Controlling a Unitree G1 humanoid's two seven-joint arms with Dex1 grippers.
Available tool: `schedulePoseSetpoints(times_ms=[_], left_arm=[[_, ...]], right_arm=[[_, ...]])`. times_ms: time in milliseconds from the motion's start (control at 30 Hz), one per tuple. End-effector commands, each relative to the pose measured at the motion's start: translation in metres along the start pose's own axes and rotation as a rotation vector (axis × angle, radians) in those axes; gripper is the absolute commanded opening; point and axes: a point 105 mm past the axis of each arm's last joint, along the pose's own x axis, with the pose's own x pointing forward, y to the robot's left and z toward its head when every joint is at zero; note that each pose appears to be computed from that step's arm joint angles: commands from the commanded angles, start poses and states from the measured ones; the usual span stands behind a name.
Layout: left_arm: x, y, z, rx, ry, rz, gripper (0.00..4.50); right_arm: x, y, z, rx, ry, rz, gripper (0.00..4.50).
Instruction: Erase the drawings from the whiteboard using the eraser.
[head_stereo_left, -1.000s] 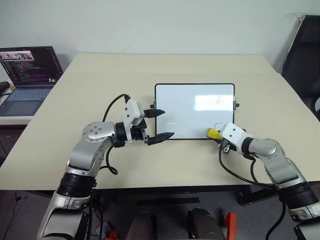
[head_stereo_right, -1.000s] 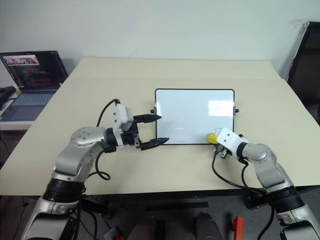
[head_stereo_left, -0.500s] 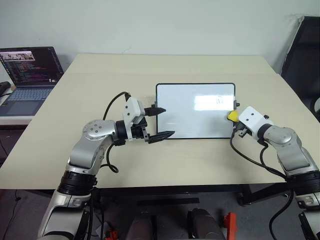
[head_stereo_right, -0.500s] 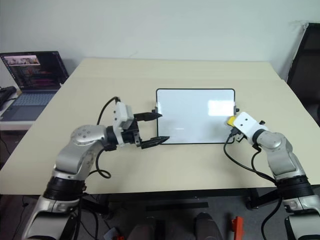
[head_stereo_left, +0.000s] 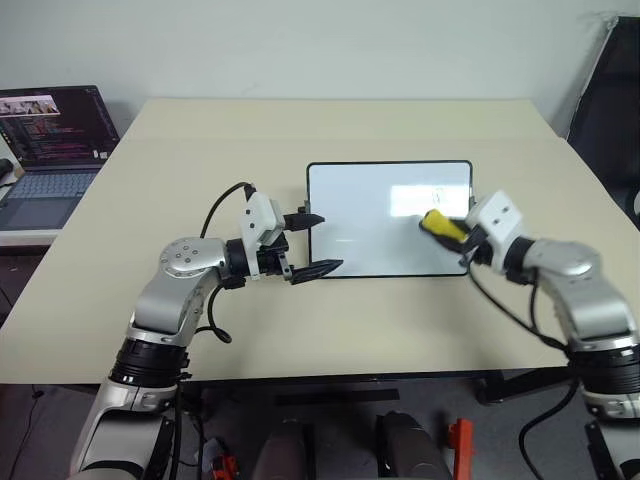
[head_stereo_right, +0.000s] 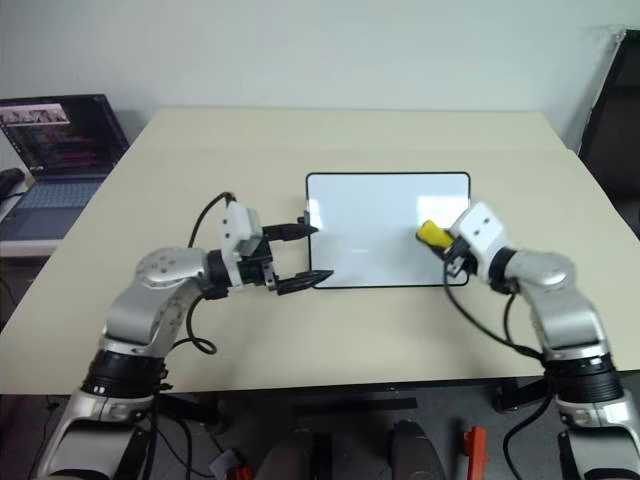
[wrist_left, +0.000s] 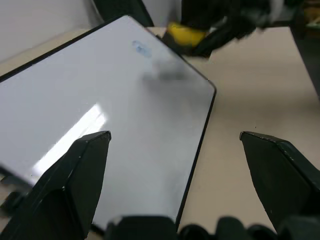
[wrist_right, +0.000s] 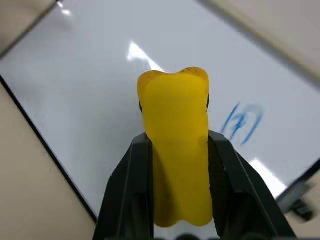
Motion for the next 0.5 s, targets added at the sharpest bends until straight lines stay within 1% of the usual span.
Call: schedulePoseSetpoints(times_ms=[33,200,300,400,500], left_arm=[[-0.018,0.017,0.019,0.081,-0.021,0.057,4.5],[-0.033,0.023,0.024,0.095,-0.004,0.082,4.5],[-0.04,0.024,0.022,0.099,0.02,0.087,4.5],[-0.043,0.027,0.022,0.106,0.029,0.093,4.5],[-0.04,0.026,0.025,0.111,0.021,0.092,4.5]], right_arm=[[-0.027,-0.016,0.009,-0.043,0.02,-0.007,1.02],[-0.057,-0.028,-0.015,-0.062,0.142,-0.017,1.02],[-0.072,-0.032,-0.026,-0.063,0.196,-0.017,1.02],[-0.079,-0.033,-0.031,-0.065,0.219,-0.008,1.02],[-0.078,-0.034,-0.032,-0.069,0.22,-0.002,1.02]])
